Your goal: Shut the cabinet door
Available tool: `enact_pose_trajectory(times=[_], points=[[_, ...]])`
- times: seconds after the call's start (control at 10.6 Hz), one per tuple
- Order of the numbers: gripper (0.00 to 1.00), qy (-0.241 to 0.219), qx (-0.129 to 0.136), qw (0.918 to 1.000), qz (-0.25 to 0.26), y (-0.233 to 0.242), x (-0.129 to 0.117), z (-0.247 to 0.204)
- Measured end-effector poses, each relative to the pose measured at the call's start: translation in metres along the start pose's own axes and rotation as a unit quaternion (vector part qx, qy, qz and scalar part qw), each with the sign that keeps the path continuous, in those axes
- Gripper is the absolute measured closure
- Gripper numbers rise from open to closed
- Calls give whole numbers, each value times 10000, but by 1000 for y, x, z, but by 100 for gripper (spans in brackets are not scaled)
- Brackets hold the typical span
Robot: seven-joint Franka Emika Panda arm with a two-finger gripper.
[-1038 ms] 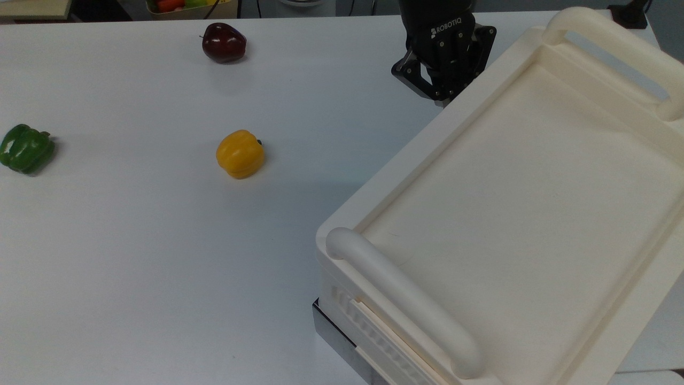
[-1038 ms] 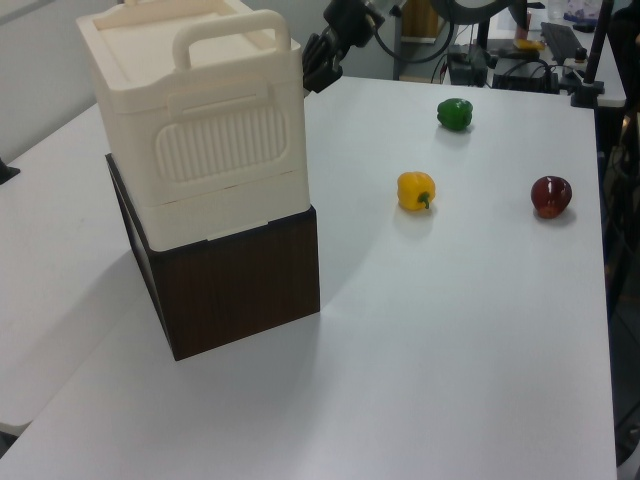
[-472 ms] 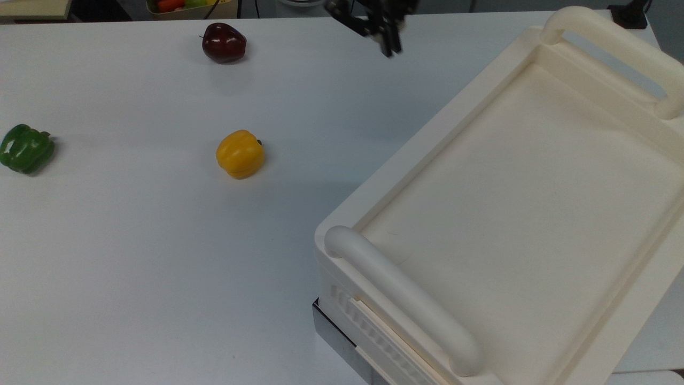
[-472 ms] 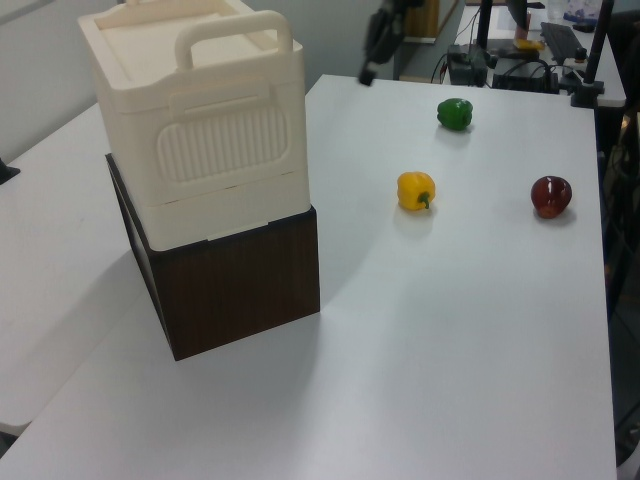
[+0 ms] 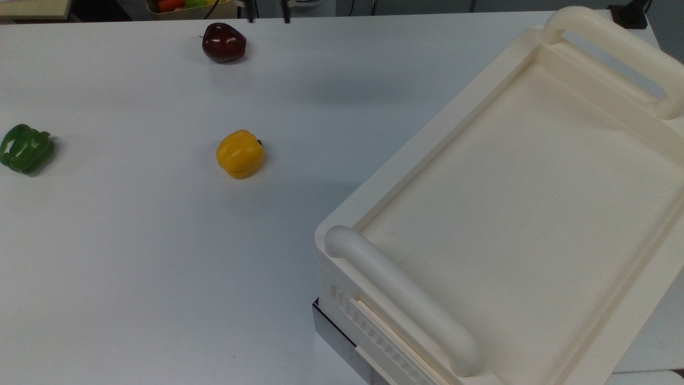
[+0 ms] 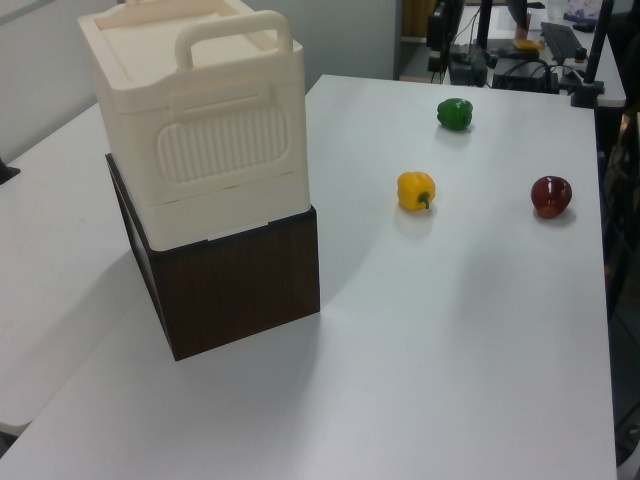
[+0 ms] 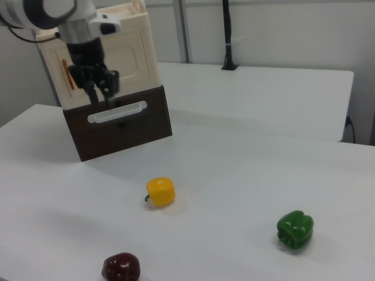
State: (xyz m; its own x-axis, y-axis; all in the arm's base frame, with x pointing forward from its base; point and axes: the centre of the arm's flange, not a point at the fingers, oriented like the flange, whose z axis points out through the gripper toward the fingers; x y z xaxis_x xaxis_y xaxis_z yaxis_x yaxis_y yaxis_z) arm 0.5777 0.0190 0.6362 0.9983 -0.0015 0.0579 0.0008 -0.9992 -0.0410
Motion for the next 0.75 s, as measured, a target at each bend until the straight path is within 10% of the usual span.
enact_pose_trajectory(times=[0.28,0.75], points=[[1,-168,-93,9985,513,57,-4,4],[0,-492,-81,9978,428,79,-17,2]])
